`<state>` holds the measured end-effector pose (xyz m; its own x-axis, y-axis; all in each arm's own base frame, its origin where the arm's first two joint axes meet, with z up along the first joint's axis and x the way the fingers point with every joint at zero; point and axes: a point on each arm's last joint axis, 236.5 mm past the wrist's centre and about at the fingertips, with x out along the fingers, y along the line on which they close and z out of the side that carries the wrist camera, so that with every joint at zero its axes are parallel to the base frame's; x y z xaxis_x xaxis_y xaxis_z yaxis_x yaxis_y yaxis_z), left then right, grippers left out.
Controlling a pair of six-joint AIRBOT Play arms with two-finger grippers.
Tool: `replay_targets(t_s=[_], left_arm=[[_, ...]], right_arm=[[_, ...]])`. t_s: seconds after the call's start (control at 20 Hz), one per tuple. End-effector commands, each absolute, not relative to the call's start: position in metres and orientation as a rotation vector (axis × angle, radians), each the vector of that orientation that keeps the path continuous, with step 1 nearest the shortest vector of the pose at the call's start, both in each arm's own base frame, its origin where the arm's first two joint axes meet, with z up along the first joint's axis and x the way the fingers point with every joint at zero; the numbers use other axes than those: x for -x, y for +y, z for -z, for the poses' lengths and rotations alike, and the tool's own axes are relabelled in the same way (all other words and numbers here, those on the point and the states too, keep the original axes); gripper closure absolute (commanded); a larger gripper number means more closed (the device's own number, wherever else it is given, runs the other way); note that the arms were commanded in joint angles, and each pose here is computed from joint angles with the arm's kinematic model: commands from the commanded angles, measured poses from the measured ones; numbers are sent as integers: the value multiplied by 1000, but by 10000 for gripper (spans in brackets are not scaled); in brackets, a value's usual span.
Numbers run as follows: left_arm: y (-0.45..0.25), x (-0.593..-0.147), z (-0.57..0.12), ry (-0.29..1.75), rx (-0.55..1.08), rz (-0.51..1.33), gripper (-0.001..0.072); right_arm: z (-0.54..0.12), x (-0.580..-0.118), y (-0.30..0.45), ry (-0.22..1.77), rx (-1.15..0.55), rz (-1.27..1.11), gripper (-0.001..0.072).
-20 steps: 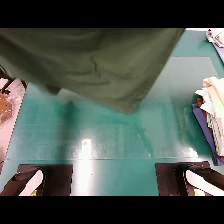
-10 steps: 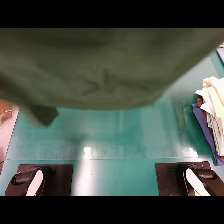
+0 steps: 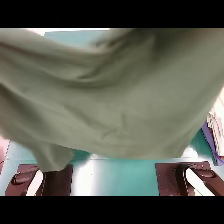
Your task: Fold the shirts.
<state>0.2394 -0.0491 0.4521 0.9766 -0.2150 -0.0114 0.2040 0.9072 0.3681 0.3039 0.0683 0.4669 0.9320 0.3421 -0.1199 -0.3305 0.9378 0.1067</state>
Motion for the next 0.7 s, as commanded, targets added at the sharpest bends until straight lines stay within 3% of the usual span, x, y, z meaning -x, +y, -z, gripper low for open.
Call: replay_targets(t_s=[0.0,0.15,0.25,0.45,0.65], left_arm=[[-53,-288,-336,274,-202,329,681],[-60,-320,-213,508,-1,393,681],[-53,-341,-158,544,122,348,681],[-33,-379,-116,454,225,254,681],[-26,-414,-100,405,324,237,680]], right_arm=[[-358,-368,67,515,-65,-409,692],[-269,-423,60,759,-110,-440,692],[-213,-459,54,867,-144,-448,692],[-126,-511,48,980,-240,-430,692],[-83,-533,49,1015,-288,-420,691]])
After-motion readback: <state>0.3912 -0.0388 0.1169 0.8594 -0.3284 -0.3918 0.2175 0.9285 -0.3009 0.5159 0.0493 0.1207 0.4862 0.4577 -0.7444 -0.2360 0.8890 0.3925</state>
